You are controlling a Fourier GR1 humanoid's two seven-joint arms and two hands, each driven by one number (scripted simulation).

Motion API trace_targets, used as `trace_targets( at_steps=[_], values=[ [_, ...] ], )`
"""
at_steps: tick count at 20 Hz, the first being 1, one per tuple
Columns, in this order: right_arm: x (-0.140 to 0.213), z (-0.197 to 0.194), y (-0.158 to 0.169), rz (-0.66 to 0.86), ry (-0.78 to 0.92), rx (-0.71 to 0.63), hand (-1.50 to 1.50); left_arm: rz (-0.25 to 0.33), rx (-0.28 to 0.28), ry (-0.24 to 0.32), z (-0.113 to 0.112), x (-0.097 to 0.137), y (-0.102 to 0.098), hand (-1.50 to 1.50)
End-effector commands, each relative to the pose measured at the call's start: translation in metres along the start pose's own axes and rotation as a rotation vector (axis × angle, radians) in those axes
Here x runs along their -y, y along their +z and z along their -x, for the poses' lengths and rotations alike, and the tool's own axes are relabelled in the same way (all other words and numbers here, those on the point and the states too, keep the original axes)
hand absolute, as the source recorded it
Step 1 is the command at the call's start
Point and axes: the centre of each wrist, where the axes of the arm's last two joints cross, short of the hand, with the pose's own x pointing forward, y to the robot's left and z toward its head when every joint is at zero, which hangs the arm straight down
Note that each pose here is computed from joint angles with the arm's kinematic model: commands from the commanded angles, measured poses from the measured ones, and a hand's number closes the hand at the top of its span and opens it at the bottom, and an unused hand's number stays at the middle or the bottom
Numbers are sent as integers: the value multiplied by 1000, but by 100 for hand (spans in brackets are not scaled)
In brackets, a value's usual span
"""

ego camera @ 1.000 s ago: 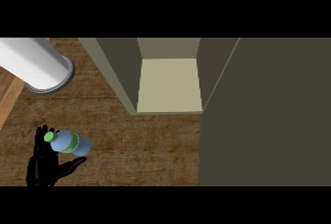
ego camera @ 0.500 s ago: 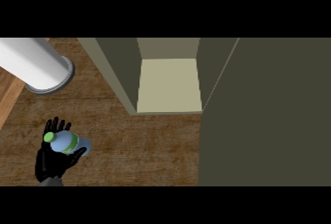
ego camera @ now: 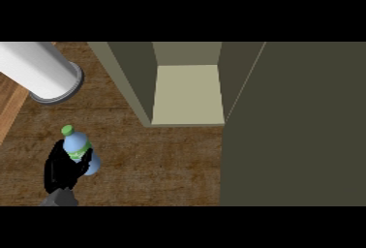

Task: Pick up the bottled water, place it into the cabinet and close the cabinet

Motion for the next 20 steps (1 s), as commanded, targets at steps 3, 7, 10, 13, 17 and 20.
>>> trace_targets(
  at_steps=[3, 7, 10, 13, 17, 20],
  values=[
    [-1, -32, -12, -43, 8, 92, -150, 132, -19, 5, 20, 39, -5, 150],
    [-1, -18, -2, -44, 17, 72, -150, 232, 10, 2, 45, 79, 14, 150],
    [-1, -29, -17, -35, 34, 80, -150, 236, 49, 6, 43, 91, 9, 150],
    [-11, -36, -12, -23, 14, 77, -150, 279, 44, 1, 31, 97, 1, 150],
    [-9, -41, -13, -21, 29, 90, -150, 341, 56, 18, 18, 121, -8, 150],
    [5, -15, -13, 6, 39, 77, -150, 420, 39, 16, 7, 141, 2, 150]
  ],
)
